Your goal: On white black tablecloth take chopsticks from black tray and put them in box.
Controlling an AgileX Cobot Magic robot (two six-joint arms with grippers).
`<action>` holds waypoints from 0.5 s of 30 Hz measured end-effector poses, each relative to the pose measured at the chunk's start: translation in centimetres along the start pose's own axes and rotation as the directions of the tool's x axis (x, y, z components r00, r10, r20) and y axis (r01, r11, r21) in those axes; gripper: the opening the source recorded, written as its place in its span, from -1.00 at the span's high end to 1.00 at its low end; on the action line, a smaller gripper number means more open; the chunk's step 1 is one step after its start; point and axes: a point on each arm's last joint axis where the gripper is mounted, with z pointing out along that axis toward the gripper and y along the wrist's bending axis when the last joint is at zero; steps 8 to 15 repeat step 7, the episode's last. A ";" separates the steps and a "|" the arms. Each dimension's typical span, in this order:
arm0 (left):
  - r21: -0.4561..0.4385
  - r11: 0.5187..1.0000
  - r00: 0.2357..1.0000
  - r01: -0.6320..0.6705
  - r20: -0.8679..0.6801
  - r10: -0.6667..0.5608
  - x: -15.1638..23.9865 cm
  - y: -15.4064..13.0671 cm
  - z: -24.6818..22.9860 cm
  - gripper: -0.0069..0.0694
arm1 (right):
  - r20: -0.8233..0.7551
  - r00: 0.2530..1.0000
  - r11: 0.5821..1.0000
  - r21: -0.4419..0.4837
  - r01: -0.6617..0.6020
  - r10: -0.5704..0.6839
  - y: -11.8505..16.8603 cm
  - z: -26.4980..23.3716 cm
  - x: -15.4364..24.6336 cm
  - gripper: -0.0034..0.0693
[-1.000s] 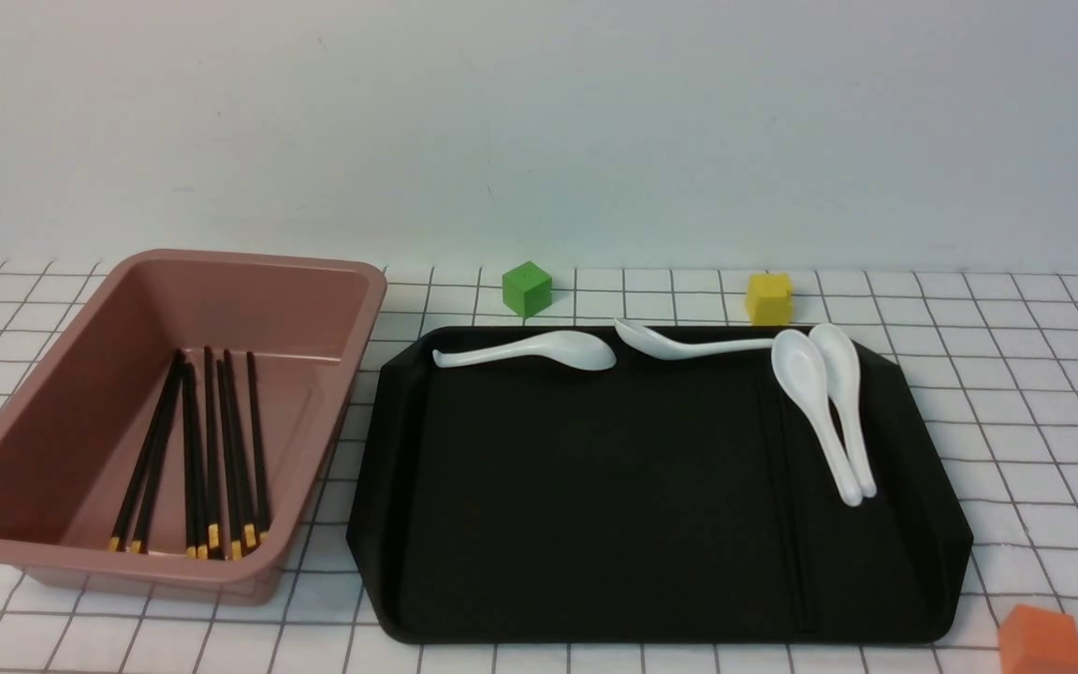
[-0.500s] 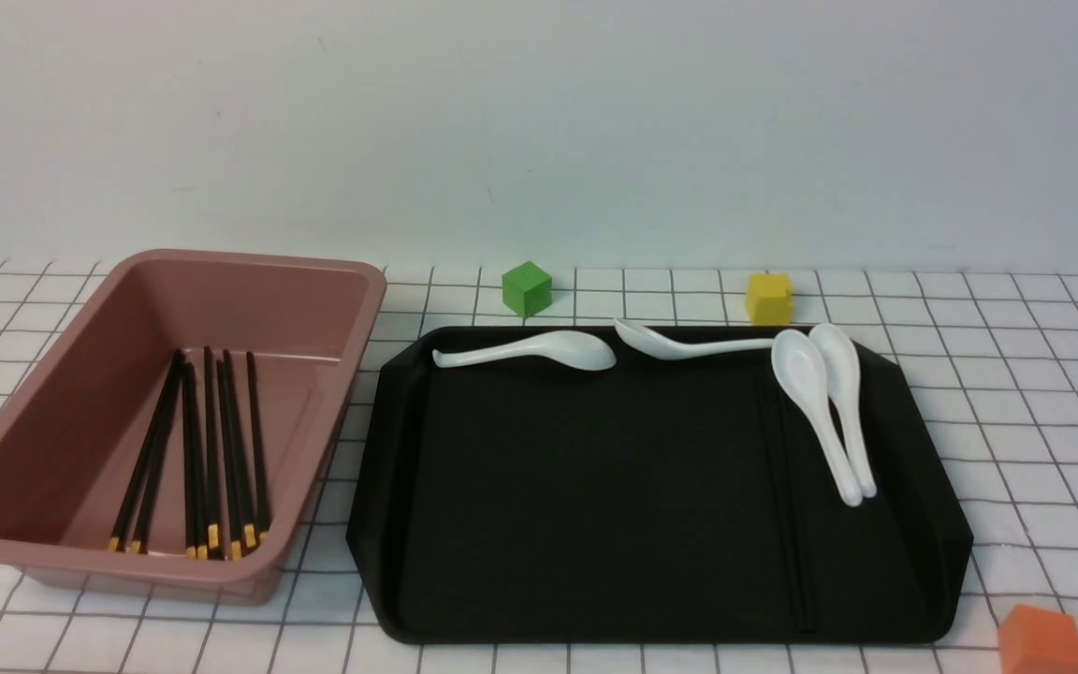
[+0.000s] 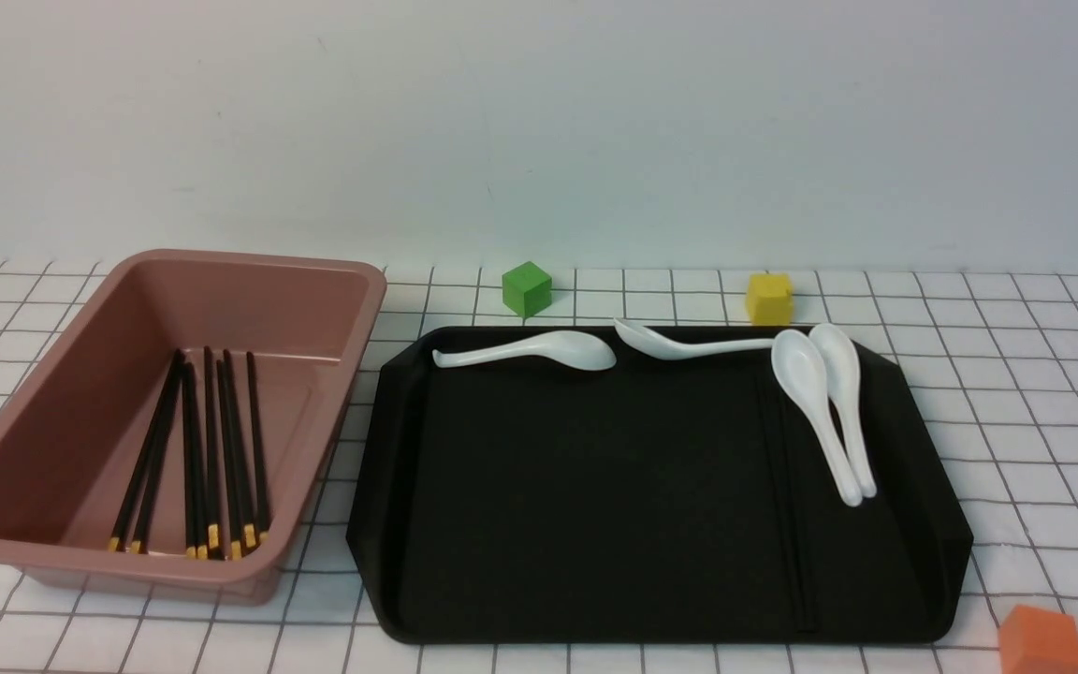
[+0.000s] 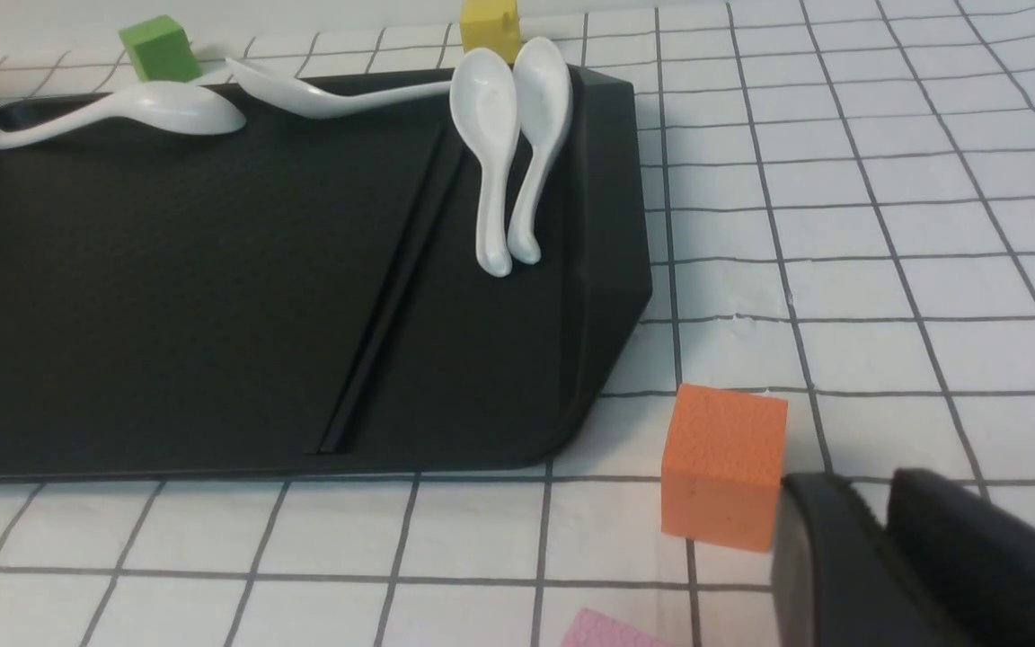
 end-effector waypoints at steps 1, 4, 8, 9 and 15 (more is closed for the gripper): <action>0.000 1.000 1.000 0.000 0.000 0.000 0.0 0.0 0.0 0.20 | 0.000 1.000 1.000 0.000 0.000 0.000 0.0 0.0 0.0 0.56; 0.000 1.000 1.000 0.000 0.000 0.000 0.0 0.0 0.0 0.20 | 0.000 1.000 1.000 0.000 0.000 0.000 0.0 0.0 0.0 0.56; 0.000 1.000 1.000 0.000 0.000 0.000 0.0 0.0 0.0 0.20 | 0.000 1.000 1.000 0.000 0.000 0.000 0.0 0.0 0.0 0.55; 0.000 1.000 1.000 0.000 0.000 0.000 0.0 0.0 0.0 0.20 | 0.000 1.000 1.000 0.000 0.000 0.000 0.0 0.0 0.0 0.55; 0.000 1.000 1.000 0.000 0.000 0.000 0.0 0.0 0.0 0.20 | 0.000 1.000 1.000 0.000 0.000 0.000 0.0 0.0 0.0 0.55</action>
